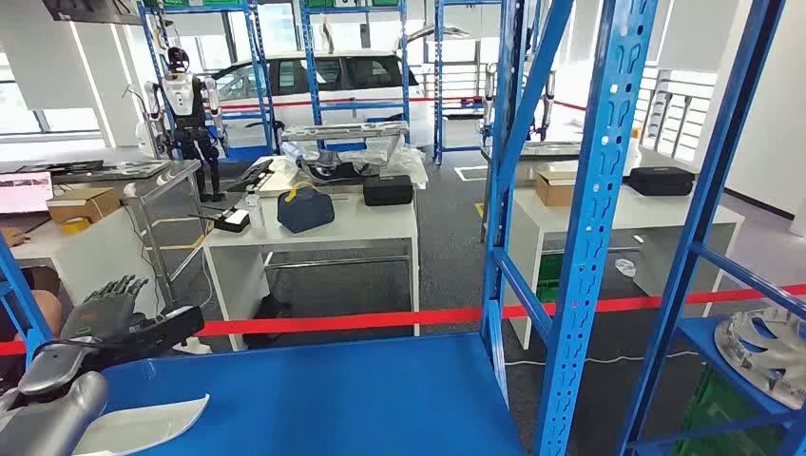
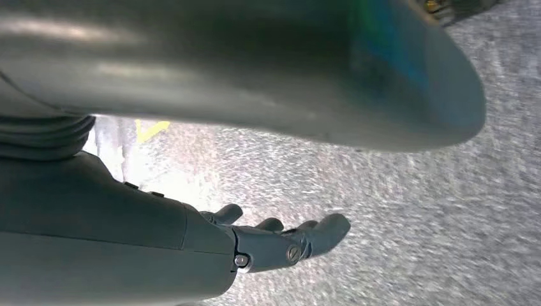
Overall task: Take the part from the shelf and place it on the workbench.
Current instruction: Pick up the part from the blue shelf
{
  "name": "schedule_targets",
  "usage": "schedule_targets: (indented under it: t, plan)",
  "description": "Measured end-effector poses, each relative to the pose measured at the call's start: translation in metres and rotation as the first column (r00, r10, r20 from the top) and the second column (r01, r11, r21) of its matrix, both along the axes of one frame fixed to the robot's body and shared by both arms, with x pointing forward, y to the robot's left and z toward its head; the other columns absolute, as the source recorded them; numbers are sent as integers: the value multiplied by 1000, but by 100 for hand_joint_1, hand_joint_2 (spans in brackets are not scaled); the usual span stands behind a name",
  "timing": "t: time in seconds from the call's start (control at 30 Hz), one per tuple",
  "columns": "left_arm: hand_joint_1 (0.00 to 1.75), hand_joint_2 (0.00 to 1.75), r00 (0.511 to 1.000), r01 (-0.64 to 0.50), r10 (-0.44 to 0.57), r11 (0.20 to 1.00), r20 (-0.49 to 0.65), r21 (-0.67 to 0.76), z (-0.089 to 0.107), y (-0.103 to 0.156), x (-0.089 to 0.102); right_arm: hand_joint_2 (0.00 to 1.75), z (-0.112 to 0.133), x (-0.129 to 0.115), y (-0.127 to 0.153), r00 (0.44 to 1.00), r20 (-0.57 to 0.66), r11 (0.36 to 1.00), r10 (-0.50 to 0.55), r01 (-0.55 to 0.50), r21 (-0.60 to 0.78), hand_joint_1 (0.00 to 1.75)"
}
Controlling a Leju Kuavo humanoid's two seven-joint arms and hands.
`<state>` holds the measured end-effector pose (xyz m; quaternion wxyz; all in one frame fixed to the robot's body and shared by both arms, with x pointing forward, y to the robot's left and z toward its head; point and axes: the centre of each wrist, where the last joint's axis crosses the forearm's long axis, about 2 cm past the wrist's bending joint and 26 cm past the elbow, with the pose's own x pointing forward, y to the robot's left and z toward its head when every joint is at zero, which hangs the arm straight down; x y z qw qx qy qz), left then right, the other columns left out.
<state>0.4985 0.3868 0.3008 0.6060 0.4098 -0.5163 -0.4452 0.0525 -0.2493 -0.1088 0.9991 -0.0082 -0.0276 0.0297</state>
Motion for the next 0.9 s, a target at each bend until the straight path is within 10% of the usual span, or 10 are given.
schedule_targets:
  t: [0.17, 0.3, 0.9]
  plan:
    - [0, 175, 994, 68, -91, 953, -67, -294, -14, 6, -5, 0, 0, -1, 0, 1000, -6, 1000, 1, -1, 4, 0]
    - [0, 175, 993, 88, -114, 907, -40, -412, -15, 12, -6, 175, 0, 0, 0, 1000, -7, 1000, -3, 3, 3, 0]
    - [0, 175, 970, 71, -161, 905, -182, -419, -36, 29, -17, 175, 0, 0, -3, 1000, -2, 1000, -11, 11, -2, 0]
